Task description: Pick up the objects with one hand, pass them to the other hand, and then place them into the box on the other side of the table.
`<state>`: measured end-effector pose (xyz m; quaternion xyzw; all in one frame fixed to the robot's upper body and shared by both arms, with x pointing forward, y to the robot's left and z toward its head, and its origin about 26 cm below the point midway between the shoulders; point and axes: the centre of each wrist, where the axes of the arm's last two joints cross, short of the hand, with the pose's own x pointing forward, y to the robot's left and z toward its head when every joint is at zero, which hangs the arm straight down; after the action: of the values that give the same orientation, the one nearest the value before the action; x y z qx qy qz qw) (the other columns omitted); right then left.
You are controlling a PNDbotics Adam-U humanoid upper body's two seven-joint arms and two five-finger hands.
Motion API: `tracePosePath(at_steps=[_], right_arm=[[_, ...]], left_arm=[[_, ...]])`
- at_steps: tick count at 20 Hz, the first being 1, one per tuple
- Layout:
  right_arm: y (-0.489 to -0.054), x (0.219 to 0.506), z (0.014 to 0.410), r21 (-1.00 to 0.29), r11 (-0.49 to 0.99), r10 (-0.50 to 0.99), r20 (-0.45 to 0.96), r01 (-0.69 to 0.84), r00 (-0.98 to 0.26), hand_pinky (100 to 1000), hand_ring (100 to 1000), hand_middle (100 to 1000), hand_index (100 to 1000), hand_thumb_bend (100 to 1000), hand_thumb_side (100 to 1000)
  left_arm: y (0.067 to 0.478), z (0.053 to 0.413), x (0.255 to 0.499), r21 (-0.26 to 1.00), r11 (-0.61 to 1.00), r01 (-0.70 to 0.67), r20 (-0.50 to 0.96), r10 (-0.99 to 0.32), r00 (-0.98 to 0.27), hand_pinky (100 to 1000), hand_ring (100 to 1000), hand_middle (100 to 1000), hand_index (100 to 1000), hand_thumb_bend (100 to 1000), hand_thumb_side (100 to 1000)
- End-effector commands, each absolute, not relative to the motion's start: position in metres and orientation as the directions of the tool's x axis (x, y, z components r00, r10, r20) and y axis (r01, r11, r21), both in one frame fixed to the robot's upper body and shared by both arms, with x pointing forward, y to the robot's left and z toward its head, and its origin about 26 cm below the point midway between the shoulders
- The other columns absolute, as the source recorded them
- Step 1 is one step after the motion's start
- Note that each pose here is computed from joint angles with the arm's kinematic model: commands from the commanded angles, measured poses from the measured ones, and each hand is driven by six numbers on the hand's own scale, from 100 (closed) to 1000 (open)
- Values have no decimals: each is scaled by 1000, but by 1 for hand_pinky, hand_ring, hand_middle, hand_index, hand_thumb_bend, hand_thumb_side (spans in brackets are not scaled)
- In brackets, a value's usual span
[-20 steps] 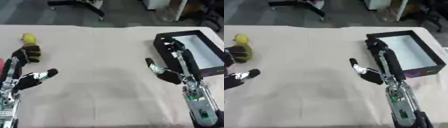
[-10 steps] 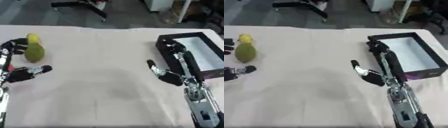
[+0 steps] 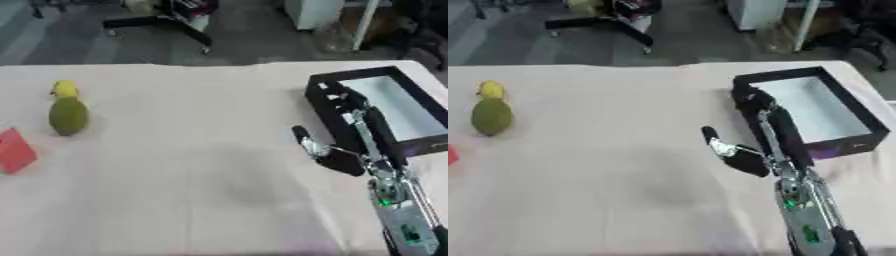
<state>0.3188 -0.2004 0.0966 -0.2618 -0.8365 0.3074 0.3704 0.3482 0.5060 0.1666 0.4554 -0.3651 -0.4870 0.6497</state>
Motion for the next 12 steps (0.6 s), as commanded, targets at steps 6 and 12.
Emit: tracePosePath(at_steps=[6,12], right_arm=[[-203,320,102,-717,662,671,438,217,-598,619,690,770,951,402,502],[-202,320,103,-717,663,668,439,214,-600,619,690,769,951,399,503]], left_arm=[[523,167,357,885,168,433,59,-965,255,827,722,710,843,863,272],[515,147,361,873,184,452,78,-966,245,817,720,709,842,864,264]])
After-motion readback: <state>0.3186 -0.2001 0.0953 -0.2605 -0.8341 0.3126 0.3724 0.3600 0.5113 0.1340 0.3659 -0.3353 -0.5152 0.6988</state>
